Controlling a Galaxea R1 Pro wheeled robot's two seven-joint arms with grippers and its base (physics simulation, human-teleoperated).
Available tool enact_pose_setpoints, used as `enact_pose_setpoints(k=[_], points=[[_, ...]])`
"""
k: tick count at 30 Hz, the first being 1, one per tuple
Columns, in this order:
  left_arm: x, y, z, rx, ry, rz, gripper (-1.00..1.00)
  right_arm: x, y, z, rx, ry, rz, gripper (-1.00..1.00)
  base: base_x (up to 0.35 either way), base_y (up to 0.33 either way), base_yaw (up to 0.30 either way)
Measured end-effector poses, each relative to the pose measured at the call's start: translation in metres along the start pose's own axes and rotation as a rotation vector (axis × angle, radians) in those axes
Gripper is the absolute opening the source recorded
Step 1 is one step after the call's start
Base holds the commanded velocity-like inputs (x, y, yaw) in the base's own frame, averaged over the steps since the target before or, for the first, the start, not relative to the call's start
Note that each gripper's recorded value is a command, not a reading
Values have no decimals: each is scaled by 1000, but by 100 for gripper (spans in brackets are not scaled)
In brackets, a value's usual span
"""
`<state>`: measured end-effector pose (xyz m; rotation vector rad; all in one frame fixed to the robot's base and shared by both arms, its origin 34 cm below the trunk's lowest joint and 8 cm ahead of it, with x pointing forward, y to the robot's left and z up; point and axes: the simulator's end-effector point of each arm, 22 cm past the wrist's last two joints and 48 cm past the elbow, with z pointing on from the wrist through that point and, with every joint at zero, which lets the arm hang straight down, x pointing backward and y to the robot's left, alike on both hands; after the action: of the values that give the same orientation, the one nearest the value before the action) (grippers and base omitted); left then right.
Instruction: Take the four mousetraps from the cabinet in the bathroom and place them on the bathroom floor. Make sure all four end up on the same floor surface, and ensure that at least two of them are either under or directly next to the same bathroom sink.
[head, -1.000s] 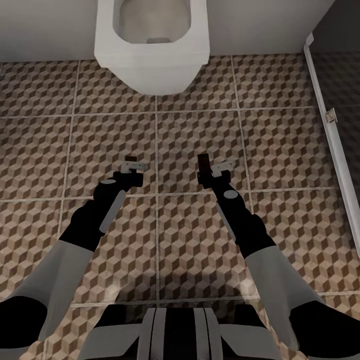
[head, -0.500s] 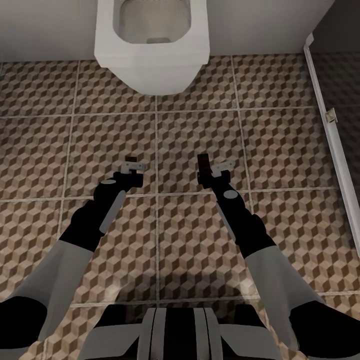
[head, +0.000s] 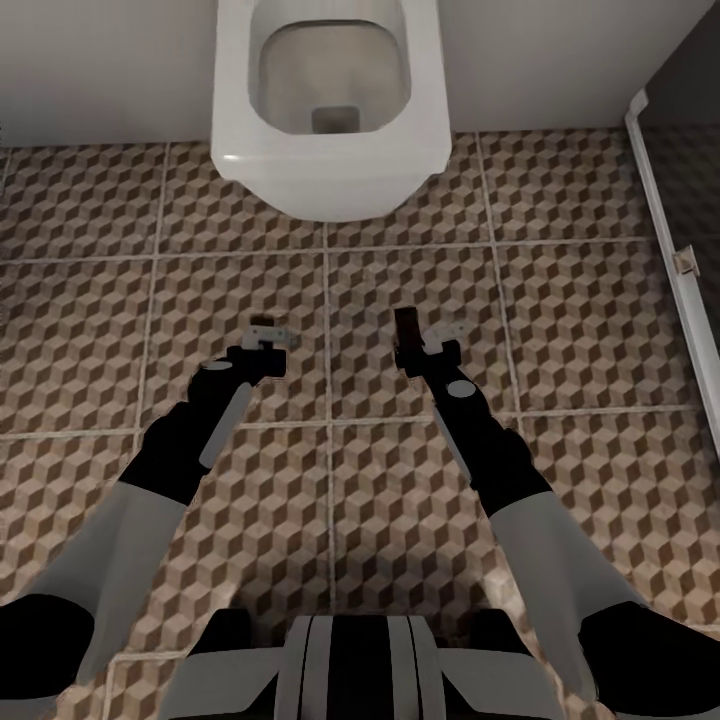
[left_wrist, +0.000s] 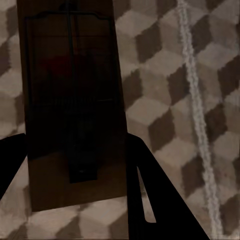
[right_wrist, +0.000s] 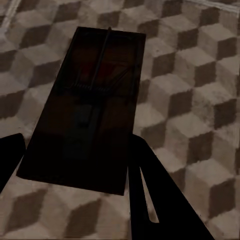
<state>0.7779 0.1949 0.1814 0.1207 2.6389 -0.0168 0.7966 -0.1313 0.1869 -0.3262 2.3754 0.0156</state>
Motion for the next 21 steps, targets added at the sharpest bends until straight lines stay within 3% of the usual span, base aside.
enact_pose_setpoints(k=[21], points=[[8, 0, 3, -2, 17, 3, -100, 3, 0, 0, -2, 3, 0, -100, 290, -23, 0]])
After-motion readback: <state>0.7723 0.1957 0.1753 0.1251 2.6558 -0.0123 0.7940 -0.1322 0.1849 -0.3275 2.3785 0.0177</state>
